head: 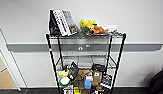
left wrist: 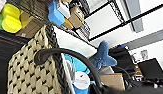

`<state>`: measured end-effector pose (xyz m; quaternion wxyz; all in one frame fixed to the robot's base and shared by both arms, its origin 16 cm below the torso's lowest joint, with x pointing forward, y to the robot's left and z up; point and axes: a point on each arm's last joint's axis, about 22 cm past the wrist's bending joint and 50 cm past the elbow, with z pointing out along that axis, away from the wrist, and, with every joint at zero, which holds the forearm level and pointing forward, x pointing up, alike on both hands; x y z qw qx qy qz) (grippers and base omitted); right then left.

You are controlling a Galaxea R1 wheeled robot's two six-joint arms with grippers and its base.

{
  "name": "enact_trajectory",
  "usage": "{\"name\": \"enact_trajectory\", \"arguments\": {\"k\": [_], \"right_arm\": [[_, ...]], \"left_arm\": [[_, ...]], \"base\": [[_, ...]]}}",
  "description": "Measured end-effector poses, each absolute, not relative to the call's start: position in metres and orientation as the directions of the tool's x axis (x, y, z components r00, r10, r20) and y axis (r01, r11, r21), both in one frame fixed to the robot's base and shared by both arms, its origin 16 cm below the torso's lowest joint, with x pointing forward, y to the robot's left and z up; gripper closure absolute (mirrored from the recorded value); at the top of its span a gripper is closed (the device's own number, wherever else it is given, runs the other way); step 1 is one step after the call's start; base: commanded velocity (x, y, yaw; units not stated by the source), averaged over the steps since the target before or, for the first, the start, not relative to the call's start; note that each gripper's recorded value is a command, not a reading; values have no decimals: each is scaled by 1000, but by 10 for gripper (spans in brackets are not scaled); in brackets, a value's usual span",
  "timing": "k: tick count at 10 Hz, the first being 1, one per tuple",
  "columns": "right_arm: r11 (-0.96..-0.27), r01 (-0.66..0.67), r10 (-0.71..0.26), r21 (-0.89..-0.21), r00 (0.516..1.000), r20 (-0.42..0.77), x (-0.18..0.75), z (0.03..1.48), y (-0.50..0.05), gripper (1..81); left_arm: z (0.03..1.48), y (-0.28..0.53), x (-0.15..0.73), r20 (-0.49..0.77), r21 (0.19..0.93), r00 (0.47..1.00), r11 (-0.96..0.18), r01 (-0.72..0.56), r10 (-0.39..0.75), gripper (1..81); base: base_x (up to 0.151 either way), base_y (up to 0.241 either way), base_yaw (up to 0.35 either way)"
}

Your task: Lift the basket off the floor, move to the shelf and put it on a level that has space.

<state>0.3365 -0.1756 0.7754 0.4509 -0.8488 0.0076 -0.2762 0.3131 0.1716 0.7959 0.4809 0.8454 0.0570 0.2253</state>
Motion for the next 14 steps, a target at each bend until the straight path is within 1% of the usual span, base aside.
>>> {"name": "enact_trajectory", "arguments": {"k": [2, 14], "right_arm": [[-580, 249, -263, -776, 844, 468, 337, 784, -170, 811], [-570, 256, -270, -781, 839, 472, 336, 794, -171, 811]], "left_arm": [[801, 176, 314, 338, 837, 884, -532, -127, 321, 811], [812, 172, 310, 340, 846, 884, -514, -140, 320, 811]], "base": [[122, 0, 0], [117, 0, 0]]}}
